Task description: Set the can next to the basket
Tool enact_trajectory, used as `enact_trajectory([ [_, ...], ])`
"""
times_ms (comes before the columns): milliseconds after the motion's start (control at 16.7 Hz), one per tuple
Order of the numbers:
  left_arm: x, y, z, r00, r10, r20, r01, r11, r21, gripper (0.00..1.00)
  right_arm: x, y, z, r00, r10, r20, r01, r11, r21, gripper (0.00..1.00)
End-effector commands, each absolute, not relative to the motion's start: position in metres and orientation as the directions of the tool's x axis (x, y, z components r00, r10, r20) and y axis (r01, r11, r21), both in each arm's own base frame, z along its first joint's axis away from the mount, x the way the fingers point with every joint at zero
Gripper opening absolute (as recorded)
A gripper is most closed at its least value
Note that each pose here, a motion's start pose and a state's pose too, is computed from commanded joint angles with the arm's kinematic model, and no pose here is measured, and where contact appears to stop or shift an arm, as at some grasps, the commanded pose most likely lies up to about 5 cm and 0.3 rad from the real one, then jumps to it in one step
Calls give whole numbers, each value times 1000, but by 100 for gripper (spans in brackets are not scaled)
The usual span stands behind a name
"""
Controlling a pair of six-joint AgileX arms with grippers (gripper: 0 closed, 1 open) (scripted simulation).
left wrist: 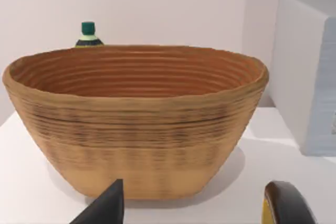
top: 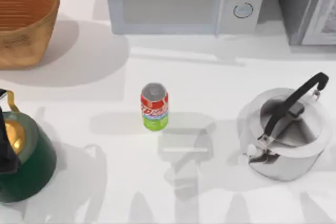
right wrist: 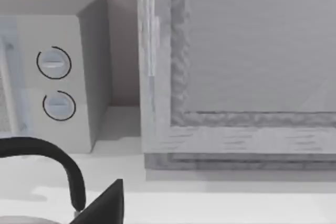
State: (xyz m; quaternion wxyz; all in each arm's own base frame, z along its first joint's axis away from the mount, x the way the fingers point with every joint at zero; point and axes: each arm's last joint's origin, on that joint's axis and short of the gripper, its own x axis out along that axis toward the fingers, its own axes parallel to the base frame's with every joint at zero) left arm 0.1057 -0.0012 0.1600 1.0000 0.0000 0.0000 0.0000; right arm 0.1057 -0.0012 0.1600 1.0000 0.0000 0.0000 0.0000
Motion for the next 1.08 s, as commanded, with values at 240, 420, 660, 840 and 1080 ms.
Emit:
enact_trajectory([
  [240, 106, -3, 166, 1000, -17, -24, 17, 1000, 5, 100, 106, -1, 160, 1000, 0, 0, 0, 1000, 0, 100],
  [420, 108, -8, 189, 991, -69, -116, 72, 997, 20, 100, 106, -1, 160, 1000, 0, 0, 0, 1000, 0, 100],
  [660, 128, -20, 239, 931, -152, -332, 176, 984, 42, 100, 106, -1, 160, 1000, 0, 0, 0, 1000, 0, 100],
  [840, 163, -37, 278, 827, -200, -526, 269, 962, 56, 100, 106, -1, 160, 1000, 0, 0, 0, 1000, 0, 100],
  [1080, 234, -80, 308, 609, -216, -764, 404, 912, 65, 100, 106, -1, 160, 1000, 0, 0, 0, 1000, 0, 100],
])
